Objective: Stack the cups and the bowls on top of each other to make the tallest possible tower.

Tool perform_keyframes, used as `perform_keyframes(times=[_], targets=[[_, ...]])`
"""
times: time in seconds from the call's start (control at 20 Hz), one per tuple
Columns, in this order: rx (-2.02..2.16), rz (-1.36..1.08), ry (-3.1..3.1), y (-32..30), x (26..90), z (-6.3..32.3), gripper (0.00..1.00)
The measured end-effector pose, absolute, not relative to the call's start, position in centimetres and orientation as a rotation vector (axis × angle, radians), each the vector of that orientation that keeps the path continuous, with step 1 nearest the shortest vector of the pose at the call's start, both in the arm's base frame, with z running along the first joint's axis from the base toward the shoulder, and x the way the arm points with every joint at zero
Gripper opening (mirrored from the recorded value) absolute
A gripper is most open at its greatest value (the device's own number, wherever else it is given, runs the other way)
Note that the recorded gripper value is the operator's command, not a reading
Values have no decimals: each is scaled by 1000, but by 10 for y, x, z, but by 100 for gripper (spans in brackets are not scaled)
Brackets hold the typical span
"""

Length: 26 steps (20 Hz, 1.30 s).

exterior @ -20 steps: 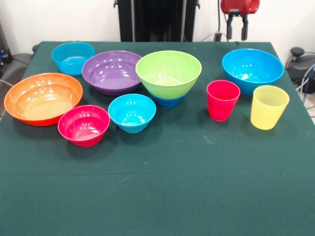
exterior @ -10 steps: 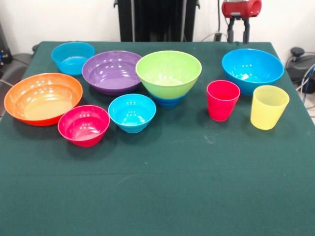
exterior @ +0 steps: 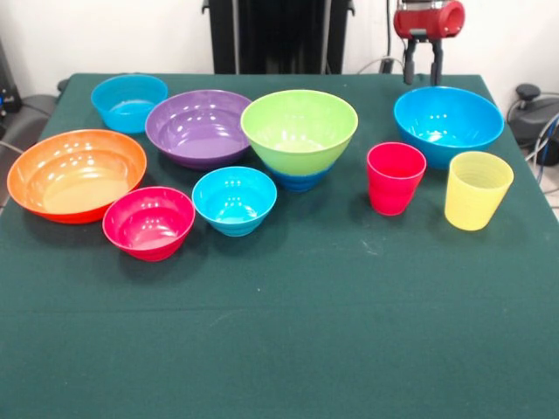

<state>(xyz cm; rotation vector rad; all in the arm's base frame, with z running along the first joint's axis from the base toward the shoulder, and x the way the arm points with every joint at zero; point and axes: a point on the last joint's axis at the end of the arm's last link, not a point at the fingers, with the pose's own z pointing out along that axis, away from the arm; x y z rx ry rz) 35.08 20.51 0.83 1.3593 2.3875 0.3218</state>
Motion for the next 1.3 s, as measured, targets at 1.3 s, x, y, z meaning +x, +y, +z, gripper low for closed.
perform_keyframes(times=[1.3], targets=[[1512,203,2396,191,355,-2,100]])
